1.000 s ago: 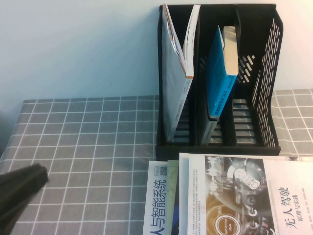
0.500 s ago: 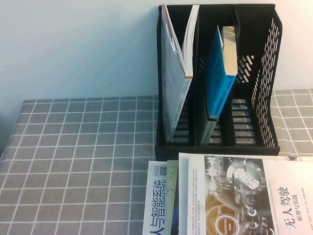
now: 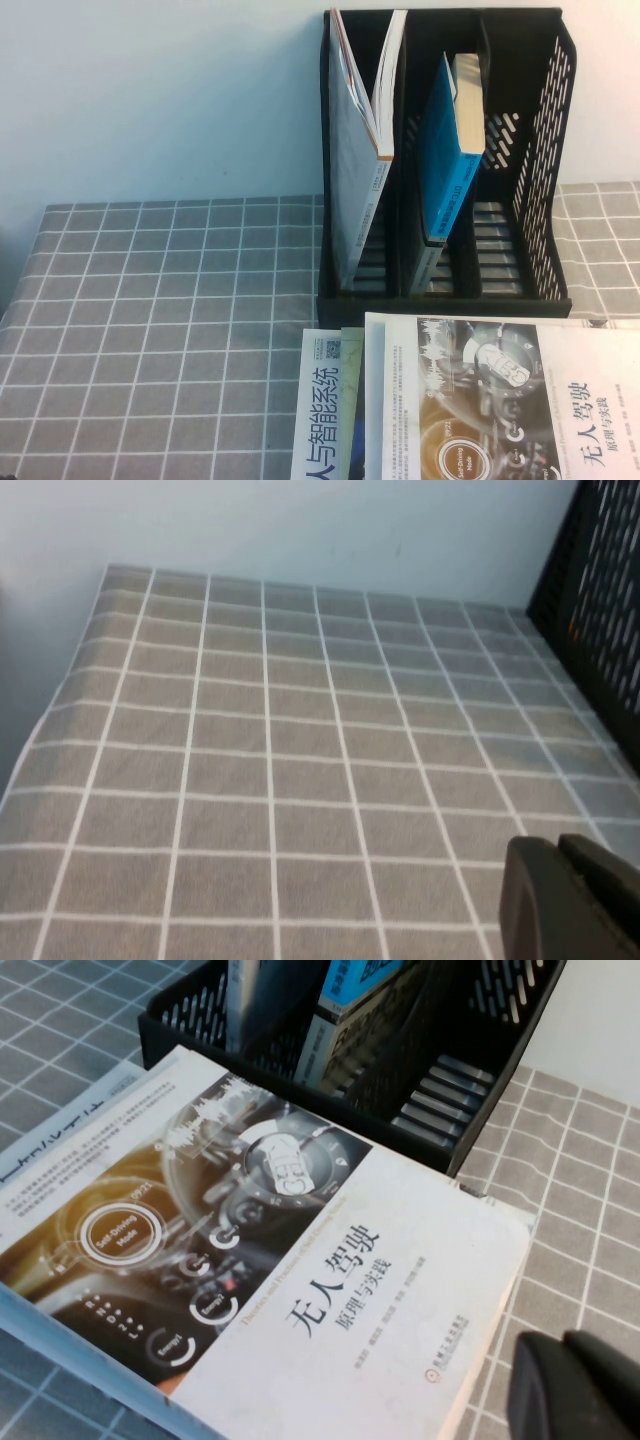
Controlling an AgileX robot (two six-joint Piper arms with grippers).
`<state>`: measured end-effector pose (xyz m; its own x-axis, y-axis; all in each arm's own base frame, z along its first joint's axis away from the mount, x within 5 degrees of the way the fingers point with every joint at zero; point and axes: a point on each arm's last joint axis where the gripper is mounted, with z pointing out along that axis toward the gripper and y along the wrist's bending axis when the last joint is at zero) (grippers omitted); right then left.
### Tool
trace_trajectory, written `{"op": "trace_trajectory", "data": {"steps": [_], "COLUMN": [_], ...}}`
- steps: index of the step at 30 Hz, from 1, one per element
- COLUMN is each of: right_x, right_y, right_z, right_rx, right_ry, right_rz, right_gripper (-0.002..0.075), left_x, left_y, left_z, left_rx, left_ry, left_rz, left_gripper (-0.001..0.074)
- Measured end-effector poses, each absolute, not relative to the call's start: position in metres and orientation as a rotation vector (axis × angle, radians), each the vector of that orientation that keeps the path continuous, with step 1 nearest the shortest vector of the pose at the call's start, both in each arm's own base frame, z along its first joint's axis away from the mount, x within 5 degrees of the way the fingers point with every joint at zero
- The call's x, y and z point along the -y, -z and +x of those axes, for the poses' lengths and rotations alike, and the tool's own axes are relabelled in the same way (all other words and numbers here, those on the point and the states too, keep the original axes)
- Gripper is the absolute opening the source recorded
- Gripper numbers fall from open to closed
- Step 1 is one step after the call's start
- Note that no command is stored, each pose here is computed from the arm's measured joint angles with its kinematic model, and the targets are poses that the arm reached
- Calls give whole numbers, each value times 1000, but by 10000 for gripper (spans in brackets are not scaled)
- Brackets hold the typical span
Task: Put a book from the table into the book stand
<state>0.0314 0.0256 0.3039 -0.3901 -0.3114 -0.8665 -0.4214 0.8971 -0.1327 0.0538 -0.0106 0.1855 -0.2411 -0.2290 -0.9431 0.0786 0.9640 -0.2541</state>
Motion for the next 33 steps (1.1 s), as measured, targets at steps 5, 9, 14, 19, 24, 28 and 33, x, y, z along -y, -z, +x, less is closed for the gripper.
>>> {"op": "trace_trajectory", "data": {"steps": [5,9,14,19,24,28,33], "right_x": [-26,-26,-26,-26,-26,-26,-26], "right_y": [-304,-304,-304,-304,-304,-304,-304], "right_z": [31,31,31,31,31,31,31], "right_rx": [-2006,-2006,-2006,-2006,-2006,-2006,-2006], "right_ry": [-131,-131,-131,-131,-131,-131,-131], "right_rz": [-531,-531,-531,-531,-531,-531,-531], "right_gripper": [10,10,10,10,10,10,10], "left_x": [11,11,10,8,8,8,8], "left_y": [-179,-178,-176,-176,-176,-175,-175], "left_z": [54,54,53,53,53,53,53], "left_rx": [-1812,-1825,-1851,-1853,-1856,-1857,-1858], "left_ry": [271,270,214,177,159,157,157], "left_rz": [-93,-87,-44,-20,-7,-6,-6], "left_gripper": [-2,-2,-2,-2,-2,-2,-2]}}
